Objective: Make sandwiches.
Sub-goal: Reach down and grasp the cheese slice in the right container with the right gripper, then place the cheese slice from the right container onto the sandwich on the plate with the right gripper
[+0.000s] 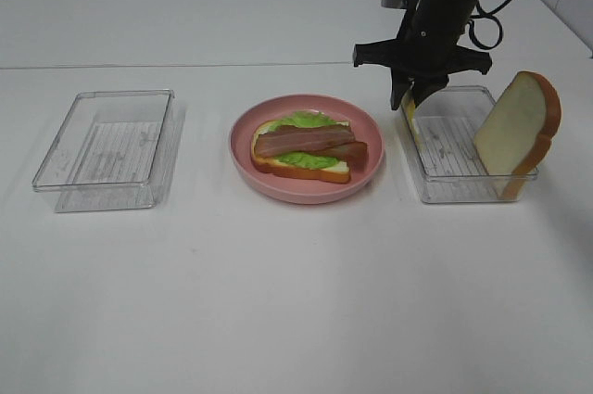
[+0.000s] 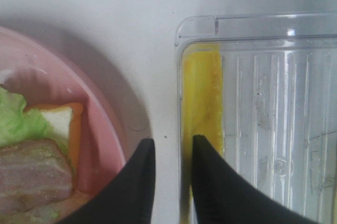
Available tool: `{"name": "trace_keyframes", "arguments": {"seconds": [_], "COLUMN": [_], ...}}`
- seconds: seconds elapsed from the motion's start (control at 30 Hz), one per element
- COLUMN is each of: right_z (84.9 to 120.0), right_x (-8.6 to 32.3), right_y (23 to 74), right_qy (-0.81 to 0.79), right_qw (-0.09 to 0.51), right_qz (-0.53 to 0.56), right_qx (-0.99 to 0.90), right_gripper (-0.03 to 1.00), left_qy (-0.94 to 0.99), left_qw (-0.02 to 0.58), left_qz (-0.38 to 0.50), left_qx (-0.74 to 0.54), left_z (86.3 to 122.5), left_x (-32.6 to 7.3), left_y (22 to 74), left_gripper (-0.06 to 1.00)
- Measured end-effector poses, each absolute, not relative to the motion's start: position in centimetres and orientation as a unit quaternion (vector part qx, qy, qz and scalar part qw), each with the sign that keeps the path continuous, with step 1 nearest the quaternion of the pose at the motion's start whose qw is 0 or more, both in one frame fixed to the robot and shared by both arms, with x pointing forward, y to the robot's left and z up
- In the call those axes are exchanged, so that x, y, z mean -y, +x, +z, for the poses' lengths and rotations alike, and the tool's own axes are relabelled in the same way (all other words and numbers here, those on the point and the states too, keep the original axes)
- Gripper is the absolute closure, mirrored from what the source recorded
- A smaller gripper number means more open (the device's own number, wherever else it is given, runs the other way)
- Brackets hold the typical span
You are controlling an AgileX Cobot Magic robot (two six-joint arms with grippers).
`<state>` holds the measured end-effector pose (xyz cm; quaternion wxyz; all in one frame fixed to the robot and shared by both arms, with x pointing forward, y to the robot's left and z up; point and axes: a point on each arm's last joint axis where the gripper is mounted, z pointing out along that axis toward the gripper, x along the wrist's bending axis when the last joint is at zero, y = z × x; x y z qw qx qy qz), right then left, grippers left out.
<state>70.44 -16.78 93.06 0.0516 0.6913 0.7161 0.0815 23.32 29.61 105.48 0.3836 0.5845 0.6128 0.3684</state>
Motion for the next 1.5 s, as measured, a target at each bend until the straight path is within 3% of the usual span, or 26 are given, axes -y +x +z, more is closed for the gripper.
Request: {"name": "trace_keyframes", "arguments": {"seconds": [0.03, 0.13, 0.2, 0.8, 0.97, 1.2, 1.5], "right_z": [93.1, 93.1, 93.1, 93.5, 96.2, 102.8, 105.7], "right_x": [16.8, 16.9, 16.9, 17.0, 17.2, 16.8, 15.6], "right_y": [70.5, 70.5, 70.5, 69.9, 69.2, 67.3, 62.8], "right_qy": [0.690, 0.690, 0.690, 0.693, 0.693, 0.695, 0.657], "right_qw": [0.055, 0.056, 0.056, 0.043, 0.046, 0.032, -0.031], "right_qz": [0.080, 0.079, 0.079, 0.057, 0.063, 0.140, 0.284], "right_qx": [-0.717, -0.718, -0.718, -0.718, -0.717, -0.704, -0.698], "right_gripper": [0.79, 0.82, 0.96, 0.96, 0.96, 0.96, 0.96], "left_qy": [0.584, 0.584, 0.584, 0.584, 0.584, 0.584, 0.584], "left_qw": [0.384, 0.384, 0.384, 0.384, 0.384, 0.384, 0.384], "left_qz": [0.368, 0.368, 0.368, 0.368, 0.368, 0.368, 0.368], "left_qx": [-0.613, -0.613, -0.613, -0.613, -0.613, -0.613, -0.613], "left_z": [105.5, 105.5, 105.5, 105.5, 105.5, 105.5, 105.5], "left_x": [-29.6, -29.6, -29.6, -29.6, -29.6, -29.6, -29.6], "left_y": [23.3, 23.3, 23.3, 23.3, 23.3, 23.3, 23.3], "left_gripper": [-0.03, -0.03, -0.03, -0.03, -0.03, -0.03, -0.03]}}
